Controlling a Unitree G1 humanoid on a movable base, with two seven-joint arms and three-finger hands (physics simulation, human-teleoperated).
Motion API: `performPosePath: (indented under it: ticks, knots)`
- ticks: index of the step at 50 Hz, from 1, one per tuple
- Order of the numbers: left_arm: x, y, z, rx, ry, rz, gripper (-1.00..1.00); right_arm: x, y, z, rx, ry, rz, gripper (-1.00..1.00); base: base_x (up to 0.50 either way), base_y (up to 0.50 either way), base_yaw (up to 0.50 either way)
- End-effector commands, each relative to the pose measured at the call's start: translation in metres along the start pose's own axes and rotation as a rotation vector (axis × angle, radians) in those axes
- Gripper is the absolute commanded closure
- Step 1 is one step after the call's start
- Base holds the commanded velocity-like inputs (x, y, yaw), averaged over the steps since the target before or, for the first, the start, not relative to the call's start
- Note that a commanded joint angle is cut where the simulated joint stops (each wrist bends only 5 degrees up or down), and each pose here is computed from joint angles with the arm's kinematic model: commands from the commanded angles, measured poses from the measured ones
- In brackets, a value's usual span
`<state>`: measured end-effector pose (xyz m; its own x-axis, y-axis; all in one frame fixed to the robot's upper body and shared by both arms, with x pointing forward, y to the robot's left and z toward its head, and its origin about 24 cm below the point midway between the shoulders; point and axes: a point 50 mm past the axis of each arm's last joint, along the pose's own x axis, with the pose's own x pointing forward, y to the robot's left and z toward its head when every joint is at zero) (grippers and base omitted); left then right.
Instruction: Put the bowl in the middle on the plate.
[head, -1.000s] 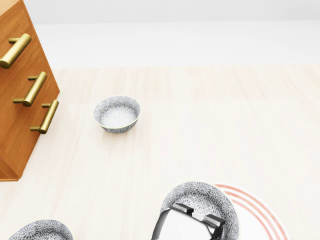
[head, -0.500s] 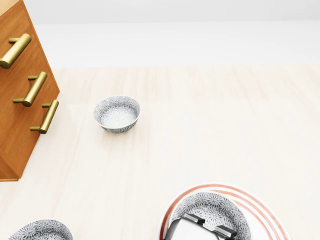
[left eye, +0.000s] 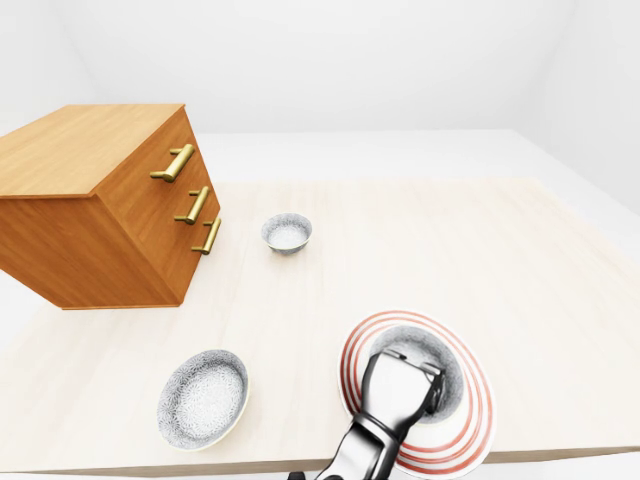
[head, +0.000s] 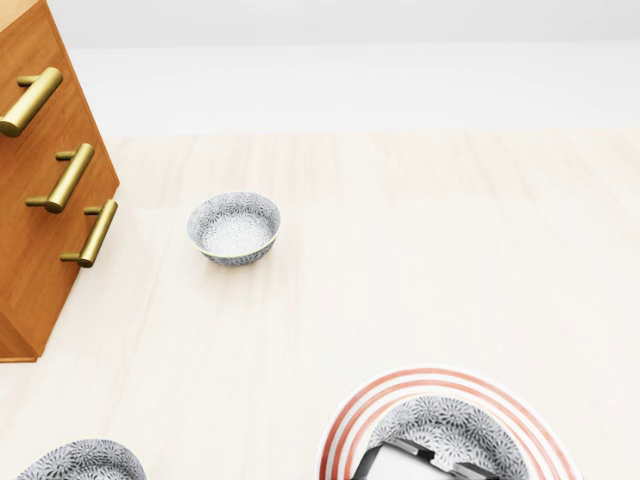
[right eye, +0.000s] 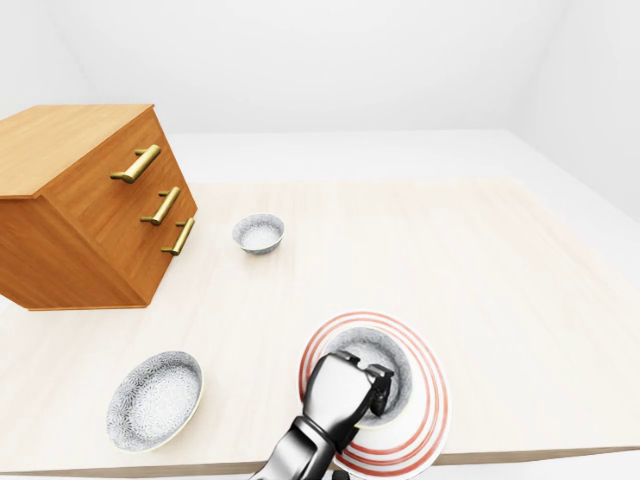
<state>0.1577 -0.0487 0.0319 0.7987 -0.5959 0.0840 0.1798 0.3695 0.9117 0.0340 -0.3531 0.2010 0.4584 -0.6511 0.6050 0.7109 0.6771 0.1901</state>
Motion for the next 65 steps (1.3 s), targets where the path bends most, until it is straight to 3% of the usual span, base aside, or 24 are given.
performPosePath:
  ticks: [1,29,30,31,47,55,65]
  knots:
    - [0.008,0.000,0.004,0.004,-0.012,0.028,1.00,0.000,0.000,0.001,0.002,-0.005,0.000,-1.00,0.00,0.00,0.00]
    - [0.014,-0.005,-0.005,0.017,0.032,0.019,1.00,0.000,0.000,0.001,0.003,-0.002,0.000,-1.00,0.00,0.00,0.00]
    - [0.014,-0.005,-0.005,0.014,0.033,0.022,0.59,0.000,0.000,0.000,0.003,-0.001,0.000,-1.00,0.00,0.00,0.00]
    - [0.014,-0.004,-0.005,0.009,0.034,0.021,-1.00,0.000,0.000,0.000,0.002,0.002,0.001,-1.00,0.00,0.00,0.00]
    - [0.000,0.009,0.022,-0.028,-0.073,0.017,-1.00,-0.001,0.000,-0.002,-0.001,0.011,0.002,-1.00,0.00,0.00,0.00]
    - [-0.008,0.044,0.046,-0.011,-0.187,0.076,-1.00,-0.001,0.000,-0.002,0.000,0.009,0.002,-1.00,0.00,0.00,0.00]
    - [-0.018,0.102,0.061,0.107,-0.243,0.134,-1.00,-0.001,0.000,-0.002,-0.004,0.010,0.004,-1.00,0.00,0.00,0.00]
